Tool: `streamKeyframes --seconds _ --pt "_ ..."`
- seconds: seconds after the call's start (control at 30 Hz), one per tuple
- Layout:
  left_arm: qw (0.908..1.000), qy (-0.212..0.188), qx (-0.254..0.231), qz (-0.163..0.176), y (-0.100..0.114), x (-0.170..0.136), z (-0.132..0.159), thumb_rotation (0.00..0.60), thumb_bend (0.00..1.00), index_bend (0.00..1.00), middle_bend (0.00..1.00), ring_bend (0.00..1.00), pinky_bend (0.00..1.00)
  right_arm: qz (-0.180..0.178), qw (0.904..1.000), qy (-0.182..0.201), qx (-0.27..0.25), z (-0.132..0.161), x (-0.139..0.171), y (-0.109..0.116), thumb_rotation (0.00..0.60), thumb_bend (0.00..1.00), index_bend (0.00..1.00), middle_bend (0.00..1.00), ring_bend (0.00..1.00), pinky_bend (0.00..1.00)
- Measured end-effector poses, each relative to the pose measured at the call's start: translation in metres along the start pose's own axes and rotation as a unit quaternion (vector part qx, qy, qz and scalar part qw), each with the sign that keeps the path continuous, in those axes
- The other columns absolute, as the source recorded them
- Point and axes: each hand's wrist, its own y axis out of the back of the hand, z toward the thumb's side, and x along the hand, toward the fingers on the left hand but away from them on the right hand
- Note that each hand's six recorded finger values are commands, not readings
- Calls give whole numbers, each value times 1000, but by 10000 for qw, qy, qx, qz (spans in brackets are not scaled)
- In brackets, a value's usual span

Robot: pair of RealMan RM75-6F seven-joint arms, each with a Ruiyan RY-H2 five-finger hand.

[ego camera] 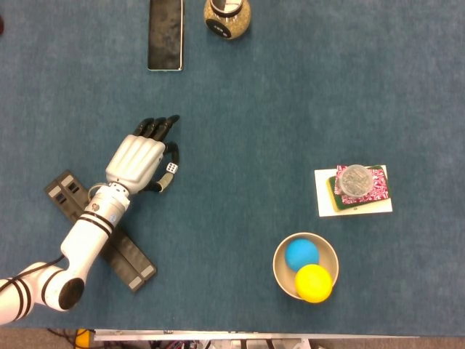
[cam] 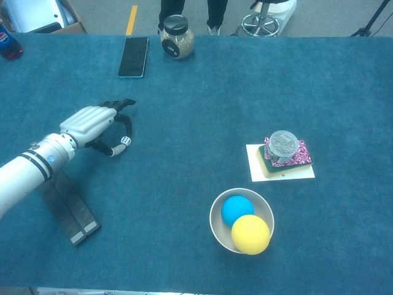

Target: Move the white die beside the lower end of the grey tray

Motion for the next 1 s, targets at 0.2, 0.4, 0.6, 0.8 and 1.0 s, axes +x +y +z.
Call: streamKeyframes --seconds 0.2,0.4,0.6,0.8,1.0 --pt "10000 -16 -16 42 1 0 1 600 341 506 0 0 51 11 10000 -12 2 -1 0 -1 600 0 545 368 345 491" --pt "9999 -59 -70 107 3 -2 3 600 342 526 0 0 50 6 10000 -29 -10 -2 0 -1 600 0 545 368 345 491" --pt "9984 -295 -159 455 21 -8 16 600 341 527 0 0 50 -32 10000 -57 -52 -4 2 0 600 0 545 368 345 491" --pt "9915 -560 -291 1136 62 -29 30 600 342 529 0 0 50 -78 9999 -99 -94 -7 6 1 600 0 545 368 345 491" --pt "9894 -254 -421 1363 70 -62 10 600 342 530 0 0 50 -58 9998 -133 -115 -8 7 -2 600 0 545 368 345 491"
